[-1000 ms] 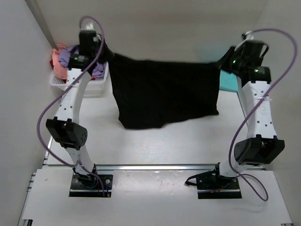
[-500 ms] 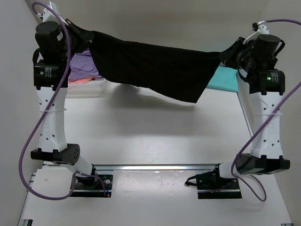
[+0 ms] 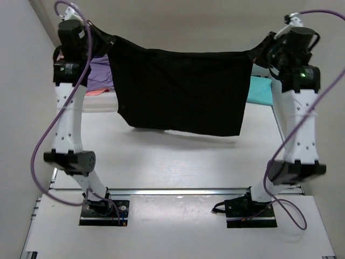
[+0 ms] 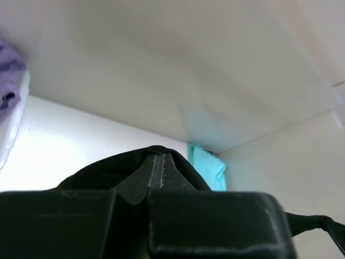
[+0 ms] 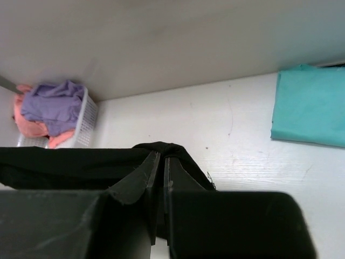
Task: Fold and stack the t-shirts
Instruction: Flatten out the tshirt
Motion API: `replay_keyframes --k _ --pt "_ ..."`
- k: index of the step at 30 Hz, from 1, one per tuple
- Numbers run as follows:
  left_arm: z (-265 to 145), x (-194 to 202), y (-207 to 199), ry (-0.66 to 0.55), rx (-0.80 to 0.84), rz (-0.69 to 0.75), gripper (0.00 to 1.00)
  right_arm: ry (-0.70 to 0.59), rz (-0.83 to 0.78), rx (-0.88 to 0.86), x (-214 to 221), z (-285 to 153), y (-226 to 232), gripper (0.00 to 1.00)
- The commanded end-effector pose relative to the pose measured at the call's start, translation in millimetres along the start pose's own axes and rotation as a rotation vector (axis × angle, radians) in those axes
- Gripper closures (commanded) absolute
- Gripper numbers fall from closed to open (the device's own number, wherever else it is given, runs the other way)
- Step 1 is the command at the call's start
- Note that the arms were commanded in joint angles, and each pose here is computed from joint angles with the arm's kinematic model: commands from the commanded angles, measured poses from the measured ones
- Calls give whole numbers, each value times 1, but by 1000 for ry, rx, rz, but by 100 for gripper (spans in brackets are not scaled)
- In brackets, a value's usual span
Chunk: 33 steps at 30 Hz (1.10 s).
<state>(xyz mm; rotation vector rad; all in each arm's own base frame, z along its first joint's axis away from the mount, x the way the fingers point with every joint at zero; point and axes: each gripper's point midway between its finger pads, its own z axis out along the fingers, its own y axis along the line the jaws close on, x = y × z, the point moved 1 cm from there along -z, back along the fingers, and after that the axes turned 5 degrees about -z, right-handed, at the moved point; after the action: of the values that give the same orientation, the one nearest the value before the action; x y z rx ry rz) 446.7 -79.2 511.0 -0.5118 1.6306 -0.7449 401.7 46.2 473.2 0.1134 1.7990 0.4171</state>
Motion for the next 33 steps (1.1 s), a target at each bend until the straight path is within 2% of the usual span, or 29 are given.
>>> replay_keyframes --k 1,3,4,5,8,10,12,14,17,20,21,22,23,24,25,26,27,30,31,33 --pt "46 22 25 81 -20 -35 100 65 -3 20 19 60 -17 100" --pt "67 30 34 109 -21 -55 100 68 1 10 19 79 -19 100" --pt "85 35 42 127 -15 -78 100 34 -12 -9 4 86 -16 99" --pt "90 34 44 125 -11 -85 100 55 -14 -12 12 104 -20 100" --pt "96 15 32 66 44 -67 100 -33 -43 -50 -21 106 -11 100" --pt "86 -2 18 0 64 -26 100 -80 -51 -78 -37 101 -8 100" --pt "57 -32 -1 -117 73 24 100 -80 -50 -66 -34 96 -16 99" --pt "46 -40 0 -140 58 39 100 -86 -59 -56 -33 82 -17 100" --pt "24 -37 2 -115 35 61 100 -20 -57 -29 -12 76 -28 100" --pt "16 13 22 31 -28 52 100 117 -35 2 34 71 -35 99" --pt "5 24 12 51 -15 57 100 121 -51 -2 37 61 -29 100" --pt "-7 41 14 87 -30 62 100 182 -47 12 64 64 -32 100" --pt "-5 74 34 168 -78 59 100 155 -49 25 61 52 -29 100" --pt "-22 81 32 176 -78 58 100 203 -35 38 86 43 -34 100" --pt "-32 105 51 234 -107 37 100 269 2 45 121 46 -42 100" --pt "-36 148 84 339 -157 15 100 307 32 38 148 37 -47 100" --pt "-48 154 97 345 -184 -21 100 334 62 43 163 32 -53 99" --pt "-89 259 186 582 -330 -97 100 515 138 81 256 5 -76 100" --pt "-103 285 203 629 -357 -105 100 511 127 83 262 -3 -77 100" --pt "-129 322 225 703 -384 -126 100 619 171 115 315 -22 -92 100"
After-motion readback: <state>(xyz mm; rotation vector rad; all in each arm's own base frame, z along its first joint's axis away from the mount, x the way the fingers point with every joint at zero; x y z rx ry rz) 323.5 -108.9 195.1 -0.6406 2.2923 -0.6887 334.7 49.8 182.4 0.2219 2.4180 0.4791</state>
